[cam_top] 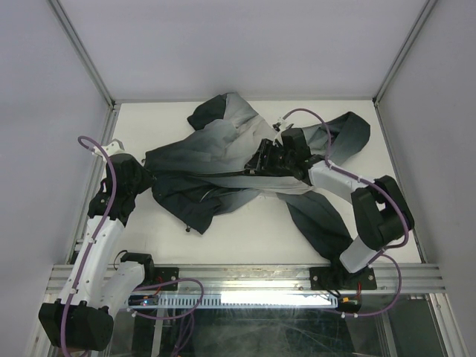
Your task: Zip up the jacket
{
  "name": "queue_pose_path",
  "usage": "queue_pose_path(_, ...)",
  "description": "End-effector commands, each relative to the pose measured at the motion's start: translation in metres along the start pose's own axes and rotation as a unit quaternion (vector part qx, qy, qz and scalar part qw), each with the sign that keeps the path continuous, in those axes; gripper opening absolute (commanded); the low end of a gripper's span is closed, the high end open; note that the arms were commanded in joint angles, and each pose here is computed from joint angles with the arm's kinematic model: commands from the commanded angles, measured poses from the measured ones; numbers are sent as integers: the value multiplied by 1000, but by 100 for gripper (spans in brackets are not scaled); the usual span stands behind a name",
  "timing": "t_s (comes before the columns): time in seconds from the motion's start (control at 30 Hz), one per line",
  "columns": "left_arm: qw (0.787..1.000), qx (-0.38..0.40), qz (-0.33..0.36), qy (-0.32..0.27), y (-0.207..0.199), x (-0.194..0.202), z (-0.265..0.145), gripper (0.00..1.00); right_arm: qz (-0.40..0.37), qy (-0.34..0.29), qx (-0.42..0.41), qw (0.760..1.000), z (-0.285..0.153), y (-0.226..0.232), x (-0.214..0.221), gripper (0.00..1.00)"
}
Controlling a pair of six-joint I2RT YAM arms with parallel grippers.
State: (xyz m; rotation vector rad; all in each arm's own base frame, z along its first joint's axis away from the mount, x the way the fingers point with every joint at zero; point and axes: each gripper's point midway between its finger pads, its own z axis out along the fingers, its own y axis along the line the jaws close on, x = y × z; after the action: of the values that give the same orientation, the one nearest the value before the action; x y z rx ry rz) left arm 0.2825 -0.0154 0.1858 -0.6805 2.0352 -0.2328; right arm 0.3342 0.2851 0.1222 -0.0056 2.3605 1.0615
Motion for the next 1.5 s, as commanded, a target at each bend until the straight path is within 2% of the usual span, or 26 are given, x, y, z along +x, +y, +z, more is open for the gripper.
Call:
queue_pose_path(0.0, 999, 23, -6, -33, -10, -17, -5, 0, 0, -15, -56, 998, 4, 25, -12, 52)
queue_pose_path(0.33, 999, 26, -9, -29, -11, -15, -4, 0, 14, 15, -81, 997, 3, 30, 3, 43)
queue_pose_path(0.57, 999, 29, -9, -28, -12, -14, -5, 0, 12, 14, -89, 996, 1, 33, 3, 34)
queue_pose_path(1.03, 999, 34, -6, -29, -14, -13, -6, 0, 13, 26, -83, 996, 16, 29, 11, 28)
queue_pose_path(1.47, 999, 36, -2, -31, -15, -14, -9, 0, 8, 30, -71, 997, 21, 25, 17, 14)
